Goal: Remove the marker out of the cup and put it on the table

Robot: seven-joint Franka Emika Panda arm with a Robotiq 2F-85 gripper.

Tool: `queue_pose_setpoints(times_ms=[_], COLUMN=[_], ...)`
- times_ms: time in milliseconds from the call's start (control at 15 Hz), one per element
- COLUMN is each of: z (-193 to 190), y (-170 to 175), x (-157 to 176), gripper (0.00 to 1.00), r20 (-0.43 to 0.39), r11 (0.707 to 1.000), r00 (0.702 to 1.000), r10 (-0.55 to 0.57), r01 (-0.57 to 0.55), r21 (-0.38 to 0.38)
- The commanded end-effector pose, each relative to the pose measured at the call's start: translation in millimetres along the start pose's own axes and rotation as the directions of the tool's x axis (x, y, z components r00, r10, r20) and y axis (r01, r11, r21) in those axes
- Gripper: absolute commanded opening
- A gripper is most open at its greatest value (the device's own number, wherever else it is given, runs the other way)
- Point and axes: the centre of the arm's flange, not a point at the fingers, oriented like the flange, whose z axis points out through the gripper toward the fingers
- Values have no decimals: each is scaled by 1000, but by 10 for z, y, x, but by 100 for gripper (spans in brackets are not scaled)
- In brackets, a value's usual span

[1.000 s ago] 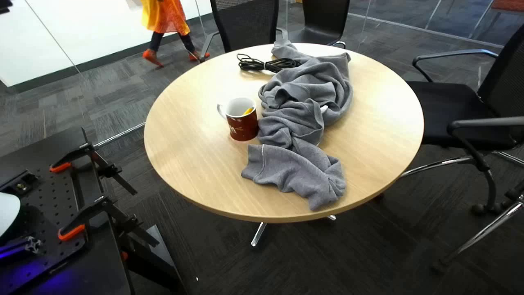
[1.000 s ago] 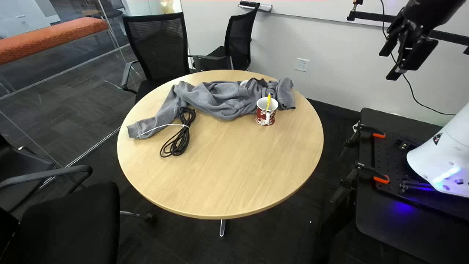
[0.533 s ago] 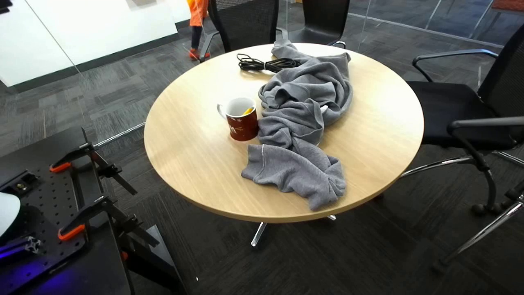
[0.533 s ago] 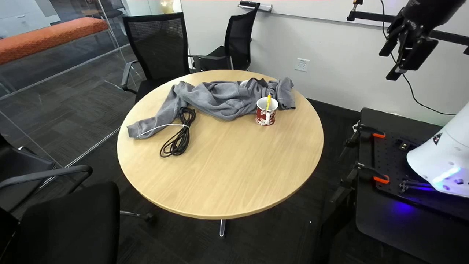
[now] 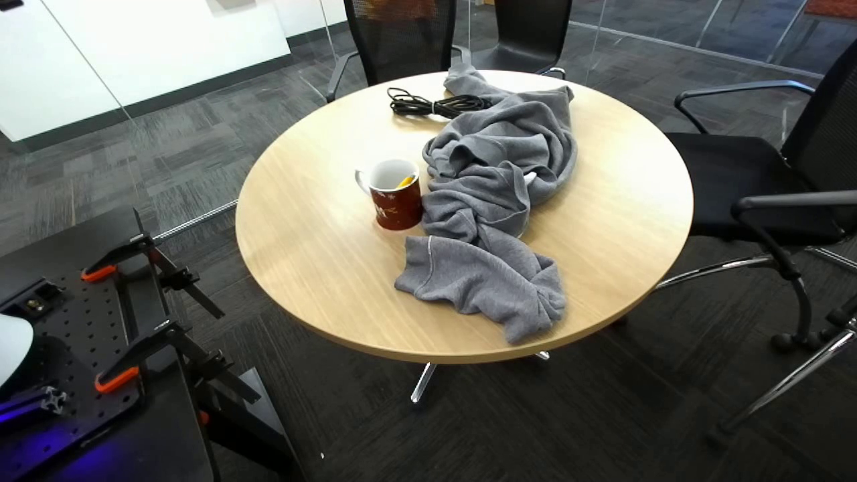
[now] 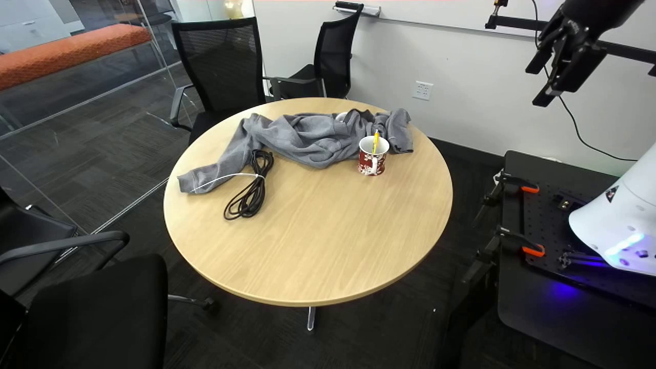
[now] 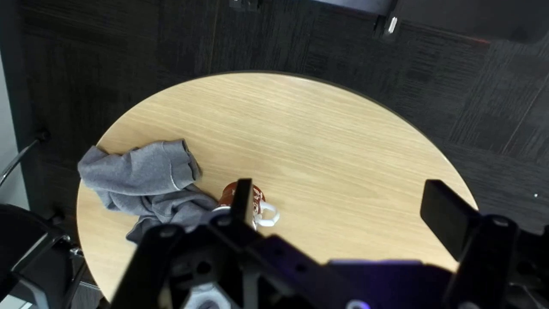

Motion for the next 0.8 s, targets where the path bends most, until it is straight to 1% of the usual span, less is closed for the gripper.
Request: queue_pose_setpoints(times_ms=[0, 200, 400, 533, 733], z=[-8, 17, 87, 169, 315], y=[-18, -50, -93, -147, -212], x=[217, 404, 606, 764, 976], gripper=[100, 100, 100, 100, 100], r20=[-54, -100, -140, -165, -200], r11=[995, 979, 944, 908, 838], r00=[993, 974, 936, 900, 834], r10=[103, 205, 324, 403, 514], r01=[-102, -204, -330, -416, -538], r21=[19, 13, -18, -46, -90])
